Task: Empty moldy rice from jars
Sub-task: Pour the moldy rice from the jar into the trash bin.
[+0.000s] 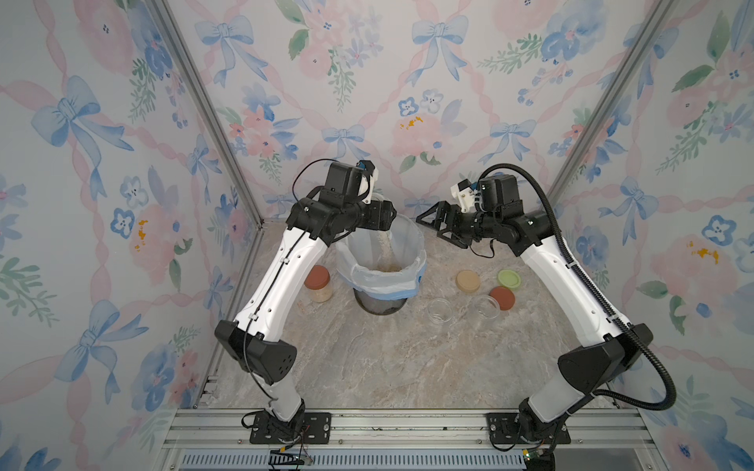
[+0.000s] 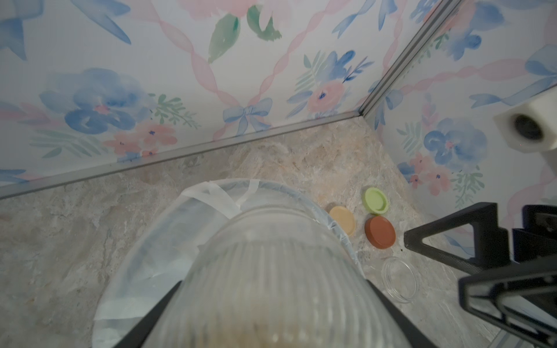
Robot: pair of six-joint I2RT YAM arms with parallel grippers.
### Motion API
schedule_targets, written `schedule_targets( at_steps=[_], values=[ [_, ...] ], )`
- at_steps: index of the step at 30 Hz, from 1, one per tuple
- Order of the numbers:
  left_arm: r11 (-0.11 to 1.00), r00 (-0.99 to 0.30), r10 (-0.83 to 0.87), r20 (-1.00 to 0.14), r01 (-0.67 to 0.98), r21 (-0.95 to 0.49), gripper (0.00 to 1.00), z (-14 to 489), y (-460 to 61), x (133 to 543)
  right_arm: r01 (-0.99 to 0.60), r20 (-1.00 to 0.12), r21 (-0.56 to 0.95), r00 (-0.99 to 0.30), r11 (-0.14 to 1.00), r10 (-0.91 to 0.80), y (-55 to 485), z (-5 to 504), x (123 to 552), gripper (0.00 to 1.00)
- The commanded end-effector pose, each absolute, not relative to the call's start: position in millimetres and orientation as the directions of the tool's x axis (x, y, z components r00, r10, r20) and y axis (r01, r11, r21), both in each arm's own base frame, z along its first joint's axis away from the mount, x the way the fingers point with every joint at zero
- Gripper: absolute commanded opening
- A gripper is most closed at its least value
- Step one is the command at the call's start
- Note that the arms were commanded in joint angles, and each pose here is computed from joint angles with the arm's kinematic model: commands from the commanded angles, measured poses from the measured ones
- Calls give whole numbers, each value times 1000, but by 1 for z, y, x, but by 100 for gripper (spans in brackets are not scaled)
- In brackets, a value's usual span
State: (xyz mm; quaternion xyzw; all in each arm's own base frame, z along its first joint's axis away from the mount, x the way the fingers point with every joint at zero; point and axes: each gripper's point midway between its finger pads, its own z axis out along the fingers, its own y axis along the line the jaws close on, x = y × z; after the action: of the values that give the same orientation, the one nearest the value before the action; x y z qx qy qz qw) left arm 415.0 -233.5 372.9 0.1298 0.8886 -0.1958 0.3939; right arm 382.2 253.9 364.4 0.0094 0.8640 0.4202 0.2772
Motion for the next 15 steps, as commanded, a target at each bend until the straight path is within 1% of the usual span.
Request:
schedule_targets(
  at_steps=[1,4,7,10,15],
  values=[
    [928,-836,90,-541,267,-259,0,324,-226,388,-260,-519,733,-810,628,271,244,383,378,97],
    [944,-914,66,-400,187,-271,0,281,-226,375,-252,-520,740,-802,624,293,236,383,379,97],
    [953,-933,64,-354,163,-255,0,264,-226,368,-248,-520,750,-794,614,314,229,385,380,97],
    [949,-932,62,-357,166,-267,0,267,-229,369,-249,-524,755,-786,607,329,225,388,382,97],
    [933,-918,59,-392,190,-306,0,281,-241,379,-245,-519,762,-785,599,339,224,387,385,97]
  ],
)
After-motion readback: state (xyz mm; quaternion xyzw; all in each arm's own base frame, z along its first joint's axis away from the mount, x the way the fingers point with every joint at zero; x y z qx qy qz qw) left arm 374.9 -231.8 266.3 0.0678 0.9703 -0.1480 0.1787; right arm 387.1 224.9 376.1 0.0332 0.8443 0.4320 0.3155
